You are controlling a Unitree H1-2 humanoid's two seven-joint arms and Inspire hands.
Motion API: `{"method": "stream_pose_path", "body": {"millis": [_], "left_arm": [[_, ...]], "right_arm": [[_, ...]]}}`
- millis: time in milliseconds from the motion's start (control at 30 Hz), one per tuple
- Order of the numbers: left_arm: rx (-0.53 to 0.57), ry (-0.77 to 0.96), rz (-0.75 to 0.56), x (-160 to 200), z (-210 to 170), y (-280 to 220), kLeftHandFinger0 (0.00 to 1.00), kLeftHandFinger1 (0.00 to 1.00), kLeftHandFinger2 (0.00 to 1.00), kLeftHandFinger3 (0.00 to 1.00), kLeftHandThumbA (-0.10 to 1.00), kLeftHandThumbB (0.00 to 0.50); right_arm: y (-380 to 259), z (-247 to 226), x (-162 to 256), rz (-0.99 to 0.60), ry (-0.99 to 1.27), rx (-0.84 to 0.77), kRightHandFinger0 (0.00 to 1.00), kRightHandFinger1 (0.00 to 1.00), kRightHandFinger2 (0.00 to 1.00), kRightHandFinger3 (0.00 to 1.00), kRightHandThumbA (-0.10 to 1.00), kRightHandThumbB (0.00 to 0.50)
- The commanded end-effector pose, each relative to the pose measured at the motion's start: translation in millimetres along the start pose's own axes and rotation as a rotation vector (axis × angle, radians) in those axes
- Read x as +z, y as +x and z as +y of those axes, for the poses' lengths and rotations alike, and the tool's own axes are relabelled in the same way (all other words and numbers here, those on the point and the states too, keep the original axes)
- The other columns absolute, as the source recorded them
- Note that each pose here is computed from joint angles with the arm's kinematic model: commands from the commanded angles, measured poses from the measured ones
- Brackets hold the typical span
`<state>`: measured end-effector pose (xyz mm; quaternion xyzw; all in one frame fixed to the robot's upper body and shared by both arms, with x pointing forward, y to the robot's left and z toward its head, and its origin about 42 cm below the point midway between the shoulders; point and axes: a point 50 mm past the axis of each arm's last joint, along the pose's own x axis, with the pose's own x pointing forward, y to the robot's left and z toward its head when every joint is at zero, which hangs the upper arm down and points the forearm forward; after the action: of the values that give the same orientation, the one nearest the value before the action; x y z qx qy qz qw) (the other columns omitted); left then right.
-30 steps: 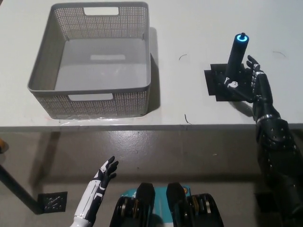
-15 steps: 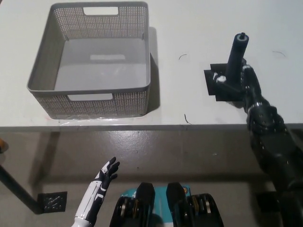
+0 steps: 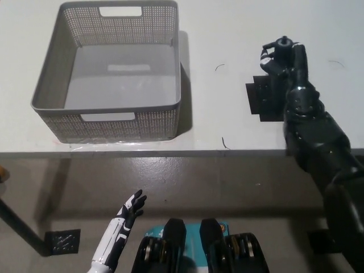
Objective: Use the right hand to pick up a electric screw driver and put it into a container on the left side
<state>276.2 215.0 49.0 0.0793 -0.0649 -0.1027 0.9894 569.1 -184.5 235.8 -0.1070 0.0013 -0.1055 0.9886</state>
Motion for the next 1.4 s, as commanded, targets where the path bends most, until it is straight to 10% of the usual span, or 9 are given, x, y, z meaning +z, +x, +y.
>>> {"method": "stream_pose_path", "body": {"millis": [0,200,500,1367], "left_arm": [[-0.021,0.032,-0.065,12,6,8,1.0,1.0,1.0,1.0,1.0,0.308],[-0.018,0.024,-0.056,10,6,6,1.0,1.0,1.0,1.0,1.0,0.308],[-0.013,0.019,-0.047,8,6,4,1.0,1.0,1.0,1.0,1.0,0.32],[-0.013,-0.019,-0.035,7,6,3,1.0,1.0,1.0,1.0,1.0,0.309]], "right_arm": [[10,5,50,-0.123,0.035,-0.057,0.0,0.09,0.58,0.55,-0.1,0.12],[7,8,44,-0.112,0.041,-0.063,0.0,0.16,0.63,0.69,-0.1,0.091],[8,7,52,-0.14,0.084,-0.085,0.0,0.16,0.61,0.64,-0.1,0.108],[-26,75,238,-0.584,0.165,0.025,0.0,0.17,0.6,0.65,-0.1,0.1]]}}
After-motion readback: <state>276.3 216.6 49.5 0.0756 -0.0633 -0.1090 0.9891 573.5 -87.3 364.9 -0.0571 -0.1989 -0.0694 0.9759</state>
